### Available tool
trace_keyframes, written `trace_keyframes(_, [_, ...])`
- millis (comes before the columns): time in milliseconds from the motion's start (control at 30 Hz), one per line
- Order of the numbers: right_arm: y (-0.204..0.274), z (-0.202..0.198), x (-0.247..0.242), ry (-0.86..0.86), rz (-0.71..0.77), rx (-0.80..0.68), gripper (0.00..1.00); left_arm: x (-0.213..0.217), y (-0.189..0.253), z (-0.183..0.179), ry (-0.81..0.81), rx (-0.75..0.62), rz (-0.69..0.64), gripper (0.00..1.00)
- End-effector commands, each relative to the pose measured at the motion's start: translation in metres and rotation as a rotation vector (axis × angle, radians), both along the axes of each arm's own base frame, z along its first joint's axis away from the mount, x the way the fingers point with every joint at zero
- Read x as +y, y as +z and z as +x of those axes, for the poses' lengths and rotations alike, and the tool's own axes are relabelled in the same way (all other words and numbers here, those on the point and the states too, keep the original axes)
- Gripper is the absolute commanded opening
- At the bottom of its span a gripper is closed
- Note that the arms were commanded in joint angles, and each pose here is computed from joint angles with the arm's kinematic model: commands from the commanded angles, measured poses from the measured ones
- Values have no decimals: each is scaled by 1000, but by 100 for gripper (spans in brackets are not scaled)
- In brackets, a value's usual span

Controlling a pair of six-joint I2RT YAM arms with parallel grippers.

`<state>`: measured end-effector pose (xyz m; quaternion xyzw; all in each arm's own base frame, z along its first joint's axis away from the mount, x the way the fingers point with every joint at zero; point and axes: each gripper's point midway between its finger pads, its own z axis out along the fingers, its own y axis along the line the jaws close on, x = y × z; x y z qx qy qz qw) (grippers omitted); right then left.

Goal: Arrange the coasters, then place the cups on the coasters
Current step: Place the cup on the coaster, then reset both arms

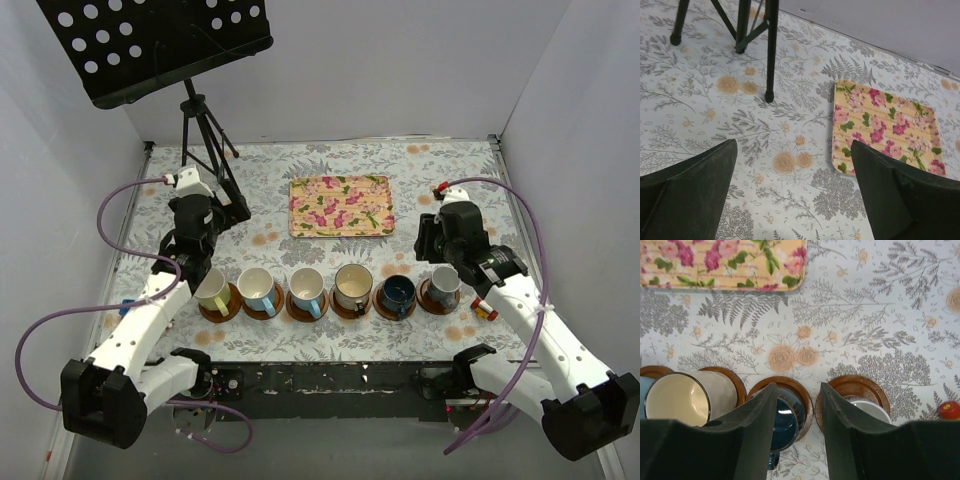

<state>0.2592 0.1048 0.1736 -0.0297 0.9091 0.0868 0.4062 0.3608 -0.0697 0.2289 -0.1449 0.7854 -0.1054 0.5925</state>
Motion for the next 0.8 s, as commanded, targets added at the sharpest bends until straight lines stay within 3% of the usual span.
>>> trace_keyframes(0, [71, 31, 8, 3, 72, -267, 48, 31, 32, -6, 154, -78, 28, 98])
trace_keyframes(433, [144, 22, -23, -45, 56, -697, 49, 45, 81, -36, 167, -303, 17, 98])
trace_keyframes(767, [148, 18, -28, -39, 29, -747, 49, 53, 93, -46, 199, -369, 11, 98])
